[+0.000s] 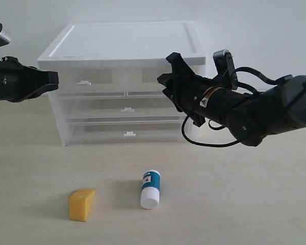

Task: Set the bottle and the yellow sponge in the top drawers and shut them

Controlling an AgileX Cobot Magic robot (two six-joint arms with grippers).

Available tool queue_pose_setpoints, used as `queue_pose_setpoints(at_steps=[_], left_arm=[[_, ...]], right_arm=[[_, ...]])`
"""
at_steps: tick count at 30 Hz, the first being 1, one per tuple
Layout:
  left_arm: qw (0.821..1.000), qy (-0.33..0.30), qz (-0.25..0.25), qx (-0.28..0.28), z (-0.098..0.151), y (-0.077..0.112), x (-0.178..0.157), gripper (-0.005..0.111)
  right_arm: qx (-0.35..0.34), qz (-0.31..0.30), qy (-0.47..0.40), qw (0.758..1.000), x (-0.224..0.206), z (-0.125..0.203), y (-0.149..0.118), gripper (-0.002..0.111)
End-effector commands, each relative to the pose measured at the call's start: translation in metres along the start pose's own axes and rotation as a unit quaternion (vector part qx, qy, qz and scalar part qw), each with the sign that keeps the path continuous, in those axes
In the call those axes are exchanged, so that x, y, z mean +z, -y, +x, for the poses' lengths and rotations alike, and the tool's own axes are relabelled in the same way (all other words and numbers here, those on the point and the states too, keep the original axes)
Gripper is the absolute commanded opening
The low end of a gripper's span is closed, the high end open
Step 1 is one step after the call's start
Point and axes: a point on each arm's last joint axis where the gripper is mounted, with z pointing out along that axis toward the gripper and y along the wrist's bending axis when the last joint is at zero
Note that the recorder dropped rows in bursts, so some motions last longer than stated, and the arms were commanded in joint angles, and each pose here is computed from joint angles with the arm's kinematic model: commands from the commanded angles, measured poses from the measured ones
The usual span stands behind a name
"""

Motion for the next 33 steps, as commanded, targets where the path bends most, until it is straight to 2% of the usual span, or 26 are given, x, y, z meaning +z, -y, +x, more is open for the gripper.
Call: queue_pose_setpoints(at_steps=[1,8,12,13,20,27,33], left_arm=[[1.000,0.002,0.004,0.006,-0.0016,0.0016,0.0005,0.004],[1.000,0.002,0.004,0.006,-0.0016,0.0016,0.0005,0.004],[1.000,0.002,0.004,0.006,-0.0016,0.0016,0.0005,0.004],[1.000,0.002,0.004,0.006,-0.0016,0.0016,0.0005,0.004],[1.000,0.002,0.004,0.006,-0.0016,0.0016,0.0005,0.004],[1.000,0.002,0.004,0.006,-0.0016,0.0016,0.0005,0.004],[1.000,0.002,-0.006,0.005,-0.0015,-0.0001,0.0005,0.004]], right_arm=[[-0.001,-0.020,0.019,1.000,0.0015,-0.0055,-0.0052,0.032],[0.008,-0.026,0.029,0.999,0.0014,-0.0074,-0.0061,0.030],[0.010,-0.025,0.033,0.999,0.0014,-0.0080,-0.0060,0.009],[0.010,-0.025,0.033,0.999,0.0014,-0.0081,-0.0059,0.001],[0.003,-0.024,0.035,0.999,0.0013,-0.0084,-0.0059,0.000],[0.005,-0.056,0.011,0.998,0.0008,-0.0042,-0.0123,0.000],[-0.006,-0.059,-0.012,0.998,0.0005,-0.0002,-0.0135,0.000]])
